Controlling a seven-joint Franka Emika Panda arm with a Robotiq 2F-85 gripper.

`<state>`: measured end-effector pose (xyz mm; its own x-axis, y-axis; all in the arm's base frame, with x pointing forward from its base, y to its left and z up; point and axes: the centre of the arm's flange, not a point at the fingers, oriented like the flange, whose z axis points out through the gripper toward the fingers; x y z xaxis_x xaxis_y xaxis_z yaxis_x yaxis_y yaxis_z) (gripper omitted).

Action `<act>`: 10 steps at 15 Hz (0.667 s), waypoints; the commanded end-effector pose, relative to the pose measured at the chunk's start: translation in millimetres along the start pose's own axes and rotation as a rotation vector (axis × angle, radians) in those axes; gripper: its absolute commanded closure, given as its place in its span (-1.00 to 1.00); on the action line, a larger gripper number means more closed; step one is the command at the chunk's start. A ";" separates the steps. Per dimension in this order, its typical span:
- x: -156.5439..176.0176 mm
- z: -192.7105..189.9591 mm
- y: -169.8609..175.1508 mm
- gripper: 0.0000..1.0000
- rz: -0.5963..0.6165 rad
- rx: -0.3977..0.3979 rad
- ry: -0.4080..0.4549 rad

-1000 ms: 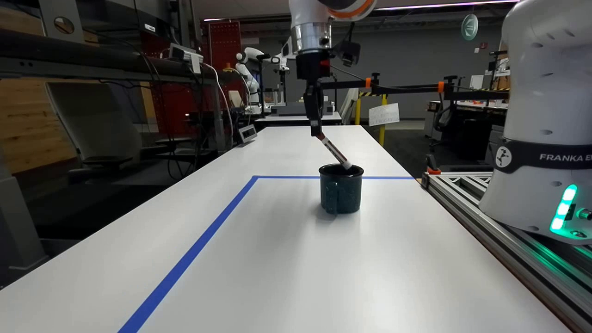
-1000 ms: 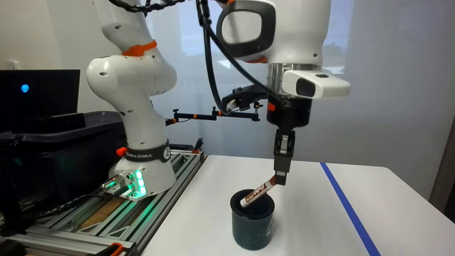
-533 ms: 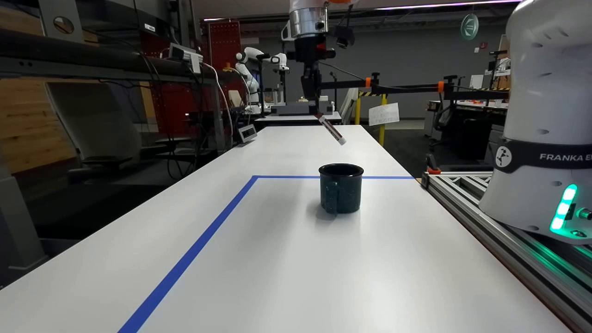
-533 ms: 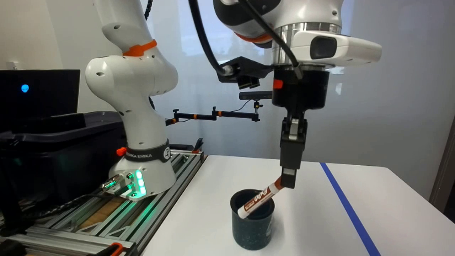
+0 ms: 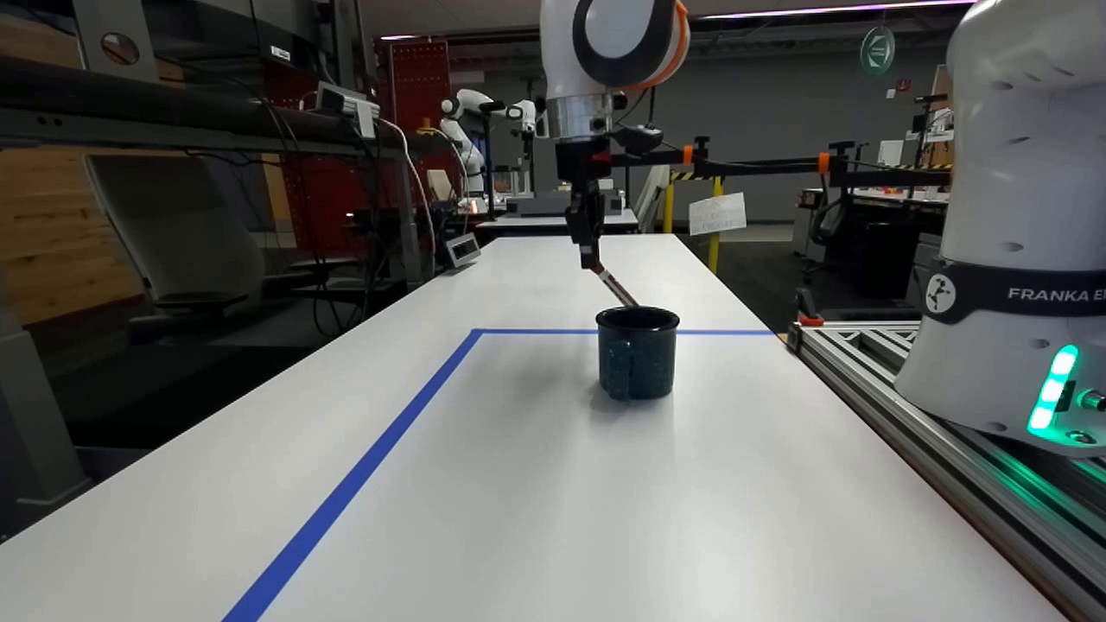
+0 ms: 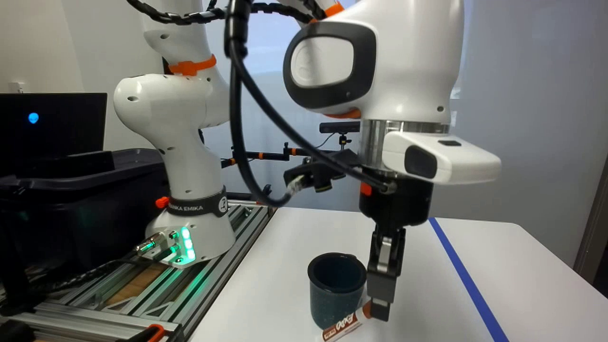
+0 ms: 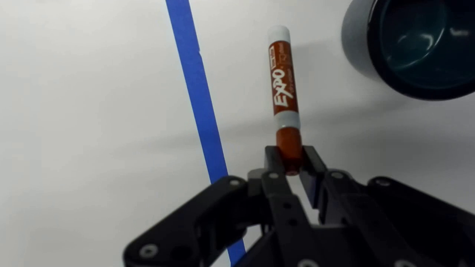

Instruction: Take the marker out of the mug.

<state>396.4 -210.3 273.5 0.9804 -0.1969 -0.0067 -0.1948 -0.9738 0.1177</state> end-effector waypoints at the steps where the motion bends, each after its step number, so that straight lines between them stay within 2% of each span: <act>1: 5.9 40.3 -2.9 0.91 0.029 -0.002 0.027; 9: 9.7 94.4 -17.8 0.91 0.019 0.042 0.038; 10: 9.8 97.8 -20.7 0.49 0.024 0.043 0.047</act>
<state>401.9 -204.1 191.5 0.9757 -0.2185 0.0180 -0.2192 -0.9712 0.0936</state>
